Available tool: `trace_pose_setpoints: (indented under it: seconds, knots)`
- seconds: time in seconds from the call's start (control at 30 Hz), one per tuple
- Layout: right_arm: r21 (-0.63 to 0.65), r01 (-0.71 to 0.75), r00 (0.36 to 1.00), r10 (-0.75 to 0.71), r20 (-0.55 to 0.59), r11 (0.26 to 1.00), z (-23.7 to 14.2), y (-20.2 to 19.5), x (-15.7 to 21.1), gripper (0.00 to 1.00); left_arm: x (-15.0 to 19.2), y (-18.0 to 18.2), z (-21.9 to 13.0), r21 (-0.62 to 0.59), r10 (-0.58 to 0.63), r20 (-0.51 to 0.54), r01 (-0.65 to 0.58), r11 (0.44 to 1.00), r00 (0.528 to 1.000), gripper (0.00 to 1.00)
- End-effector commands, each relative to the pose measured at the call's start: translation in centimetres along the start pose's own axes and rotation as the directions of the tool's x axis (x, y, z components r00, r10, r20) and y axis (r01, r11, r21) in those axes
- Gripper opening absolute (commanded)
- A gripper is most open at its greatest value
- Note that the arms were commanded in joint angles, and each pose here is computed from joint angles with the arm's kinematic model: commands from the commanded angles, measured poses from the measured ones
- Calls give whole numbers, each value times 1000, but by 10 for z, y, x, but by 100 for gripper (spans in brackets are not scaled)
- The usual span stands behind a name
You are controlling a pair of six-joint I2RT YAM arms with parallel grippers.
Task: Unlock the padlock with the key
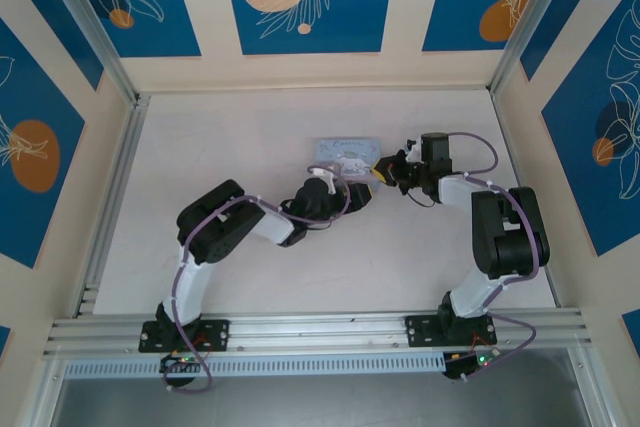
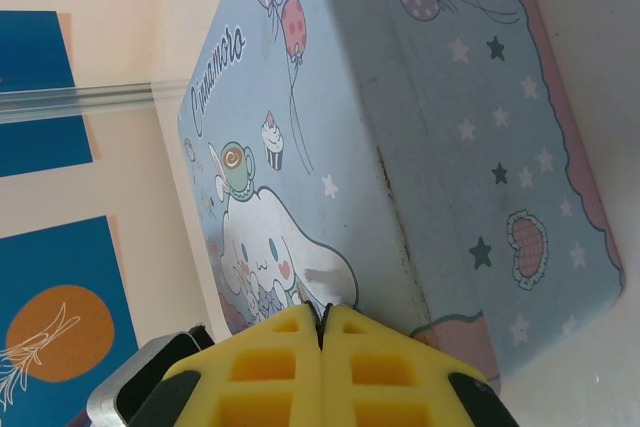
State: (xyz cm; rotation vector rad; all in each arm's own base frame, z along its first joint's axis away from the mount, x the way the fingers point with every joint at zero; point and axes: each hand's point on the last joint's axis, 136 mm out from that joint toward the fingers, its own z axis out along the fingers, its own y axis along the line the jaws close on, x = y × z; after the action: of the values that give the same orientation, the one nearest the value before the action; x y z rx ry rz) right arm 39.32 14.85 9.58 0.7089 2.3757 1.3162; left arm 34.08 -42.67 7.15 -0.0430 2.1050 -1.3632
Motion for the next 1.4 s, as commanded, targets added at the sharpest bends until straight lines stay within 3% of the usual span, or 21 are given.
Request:
trace_pose_setpoints:
  seconds: [0.0, 0.23, 0.57, 1.37]
  knots:
    - [65, -28, 999, 29, -16, 997, 6, -19, 4, 0, 13, 12, -1, -18, -55, 22, 55, 998, 998, 76]
    - [65, -27, 999, 28, -17, 997, 6, -19, 5, 0, 14, 32, 1, -98, -87, 55, 92, 991, 995, 72]
    - [69, -28, 999, 30, -19, 997, 8, -19, 7, 0, 17, 71, -1, -246, -115, 105, 138, 959, 988, 53]
    - [77, -31, 999, 32, -21, 997, 10, -19, 8, 0, 33, 107, -5, -407, -101, 90, 129, 904, 991, 20]
